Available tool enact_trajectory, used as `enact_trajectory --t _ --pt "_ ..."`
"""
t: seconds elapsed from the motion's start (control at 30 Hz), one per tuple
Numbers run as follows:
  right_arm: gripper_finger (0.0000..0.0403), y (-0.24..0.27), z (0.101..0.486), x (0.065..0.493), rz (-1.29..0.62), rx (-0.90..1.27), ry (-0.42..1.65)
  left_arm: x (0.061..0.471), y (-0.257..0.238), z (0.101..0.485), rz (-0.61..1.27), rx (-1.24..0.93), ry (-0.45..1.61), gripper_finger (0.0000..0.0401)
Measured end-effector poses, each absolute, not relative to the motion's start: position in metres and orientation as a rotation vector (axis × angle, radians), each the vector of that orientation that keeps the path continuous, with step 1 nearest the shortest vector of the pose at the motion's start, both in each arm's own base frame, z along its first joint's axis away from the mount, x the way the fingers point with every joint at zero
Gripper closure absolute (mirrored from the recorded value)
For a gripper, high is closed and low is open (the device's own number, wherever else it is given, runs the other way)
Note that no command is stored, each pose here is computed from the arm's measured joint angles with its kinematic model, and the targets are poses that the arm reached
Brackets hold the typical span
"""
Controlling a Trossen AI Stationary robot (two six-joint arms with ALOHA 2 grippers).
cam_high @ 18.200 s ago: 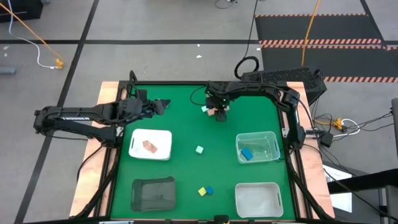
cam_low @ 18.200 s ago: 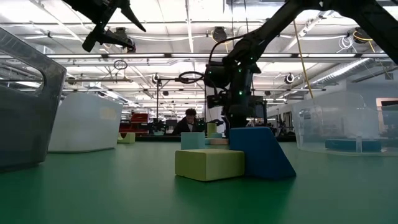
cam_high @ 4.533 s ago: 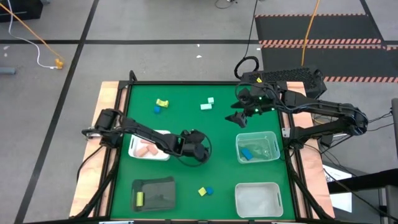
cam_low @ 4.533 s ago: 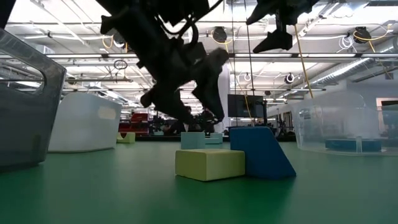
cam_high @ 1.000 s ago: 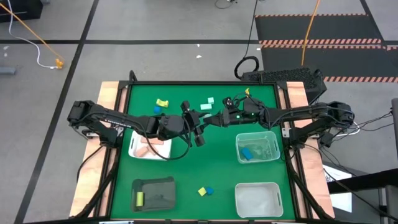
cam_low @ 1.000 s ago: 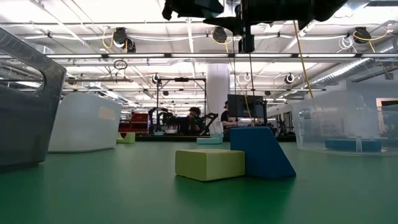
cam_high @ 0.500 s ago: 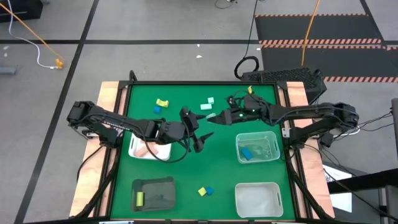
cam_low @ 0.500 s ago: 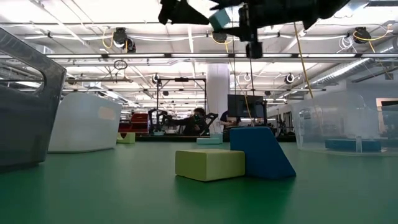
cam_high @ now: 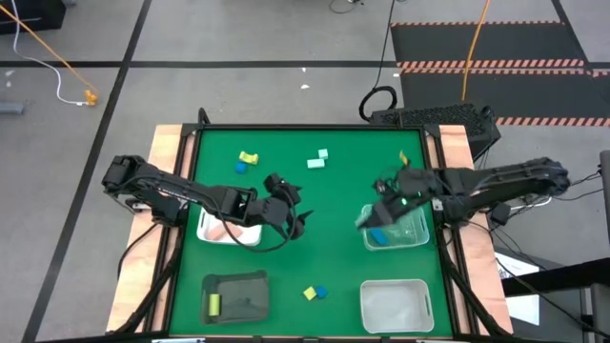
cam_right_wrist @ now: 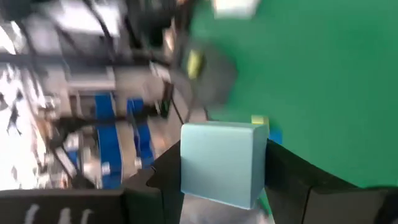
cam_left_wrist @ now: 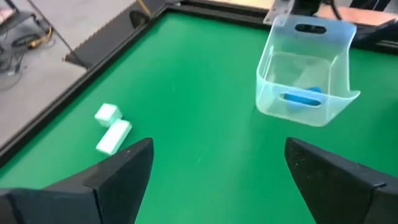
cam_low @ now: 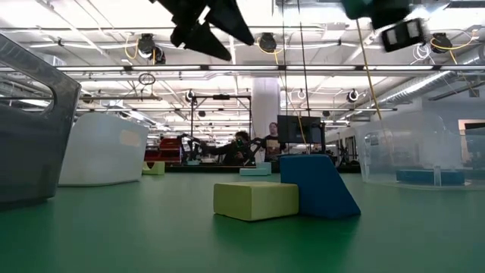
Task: Sort & place blocks by color
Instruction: Put the center light blue block into the gray bin
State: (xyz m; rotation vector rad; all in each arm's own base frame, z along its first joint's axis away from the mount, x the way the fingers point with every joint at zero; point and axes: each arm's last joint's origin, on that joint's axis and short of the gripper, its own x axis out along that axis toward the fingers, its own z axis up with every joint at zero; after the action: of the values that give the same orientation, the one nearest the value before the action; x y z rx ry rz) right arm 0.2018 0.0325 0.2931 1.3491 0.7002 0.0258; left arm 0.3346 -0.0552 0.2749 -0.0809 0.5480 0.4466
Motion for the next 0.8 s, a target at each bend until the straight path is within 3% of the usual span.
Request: enact_trajectory --t 0.43,0.73,0.8 --pt "0.0247 0.141 0.265 0.173 0.151 1.406 1.344 0.325 -0.048 0.264 0.489 -0.042 0.691 0.0050" --pt "0.0247 0.167 0.238 0.175 0.046 1.350 1.488 0.327 -0.036 0.264 0.526 -0.051 0.691 0.0050" --pt "0.0230 0.169 0.236 0.175 0.040 1.343 1.497 0.327 -0.034 0.264 0.532 -0.053 0.691 0.0050"
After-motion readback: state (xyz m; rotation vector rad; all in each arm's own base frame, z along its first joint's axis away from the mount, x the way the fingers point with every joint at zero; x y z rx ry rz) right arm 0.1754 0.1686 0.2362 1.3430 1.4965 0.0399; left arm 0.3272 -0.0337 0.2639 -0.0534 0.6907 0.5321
